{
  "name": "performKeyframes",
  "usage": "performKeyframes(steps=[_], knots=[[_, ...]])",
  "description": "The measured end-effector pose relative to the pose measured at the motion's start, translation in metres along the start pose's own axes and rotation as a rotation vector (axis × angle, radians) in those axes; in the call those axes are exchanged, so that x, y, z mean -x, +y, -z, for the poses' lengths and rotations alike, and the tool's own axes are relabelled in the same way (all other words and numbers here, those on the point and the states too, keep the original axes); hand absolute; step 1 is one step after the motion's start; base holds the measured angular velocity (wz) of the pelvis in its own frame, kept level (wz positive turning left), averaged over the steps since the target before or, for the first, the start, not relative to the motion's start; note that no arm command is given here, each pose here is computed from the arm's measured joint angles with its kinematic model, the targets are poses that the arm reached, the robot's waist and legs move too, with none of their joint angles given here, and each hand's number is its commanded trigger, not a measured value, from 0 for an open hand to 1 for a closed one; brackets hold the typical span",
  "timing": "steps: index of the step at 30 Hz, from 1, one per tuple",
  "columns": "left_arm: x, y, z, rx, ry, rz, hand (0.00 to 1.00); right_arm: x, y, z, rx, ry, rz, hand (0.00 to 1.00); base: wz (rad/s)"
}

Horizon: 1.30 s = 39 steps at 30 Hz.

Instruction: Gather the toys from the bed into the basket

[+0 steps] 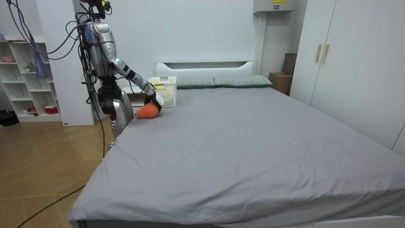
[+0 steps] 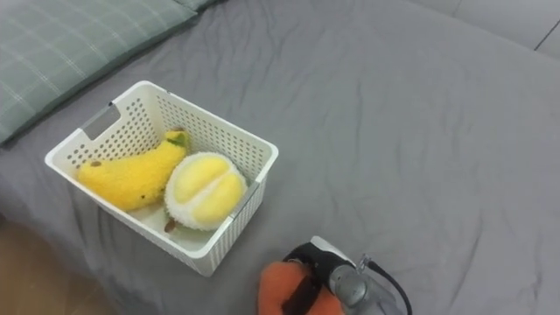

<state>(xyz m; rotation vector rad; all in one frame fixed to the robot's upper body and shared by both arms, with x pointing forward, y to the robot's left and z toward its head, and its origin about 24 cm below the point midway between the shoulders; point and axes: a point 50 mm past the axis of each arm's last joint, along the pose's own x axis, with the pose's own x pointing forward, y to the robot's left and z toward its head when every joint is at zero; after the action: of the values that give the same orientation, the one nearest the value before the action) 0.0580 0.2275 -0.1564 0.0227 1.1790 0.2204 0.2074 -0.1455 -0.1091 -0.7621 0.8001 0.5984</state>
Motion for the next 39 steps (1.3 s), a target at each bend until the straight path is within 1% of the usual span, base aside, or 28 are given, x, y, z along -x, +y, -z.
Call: performKeyframes(steps=[2,11,19,21,23,27,31,35,39], knots=[[0.0,-0.001,0.002,0.002,0.009,0.001,0.0,-0.001,0.004,0.004,-0.005,0.02,-0.015,1.0,0.07],[0.0,-0.003,0.007,0.007,0.033,0.004,0.0,-0.001,0.006,0.006,-0.008,0.028,-0.021,1.0,0.03],[0.0,-0.003,0.008,0.006,0.033,0.006,0.0,0.0,0.002,0.001,-0.007,0.003,-0.004,1.0,0.0],[0.001,-0.003,0.008,0.006,0.032,0.006,0.0,0.002,-0.005,-0.006,-0.001,-0.031,0.023,1.0,0.0],[0.001,-0.003,0.008,-0.003,0.027,0.007,0.0,0.006,-0.018,-0.017,0.008,-0.086,0.083,1.0,0.0],[0.001,-0.003,0.007,-0.009,0.021,0.007,0.0,0.013,-0.038,-0.03,-0.022,-0.152,0.177,1.0,-0.04],[0.001,-0.001,0.006,-0.014,0.027,0.004,0.0,0.026,-0.059,-0.045,-0.012,-0.236,0.285,1.0,-0.09],[0.001,-0.001,0.005,-0.014,0.024,0.004,0.0,0.043,-0.082,-0.061,-0.057,-0.339,0.389,1.0,-0.1],[0.001,0.001,0.005,-0.021,0.023,-0.001,0.0,0.052,-0.1,-0.071,-0.063,-0.386,0.469,1.0,-0.19]])
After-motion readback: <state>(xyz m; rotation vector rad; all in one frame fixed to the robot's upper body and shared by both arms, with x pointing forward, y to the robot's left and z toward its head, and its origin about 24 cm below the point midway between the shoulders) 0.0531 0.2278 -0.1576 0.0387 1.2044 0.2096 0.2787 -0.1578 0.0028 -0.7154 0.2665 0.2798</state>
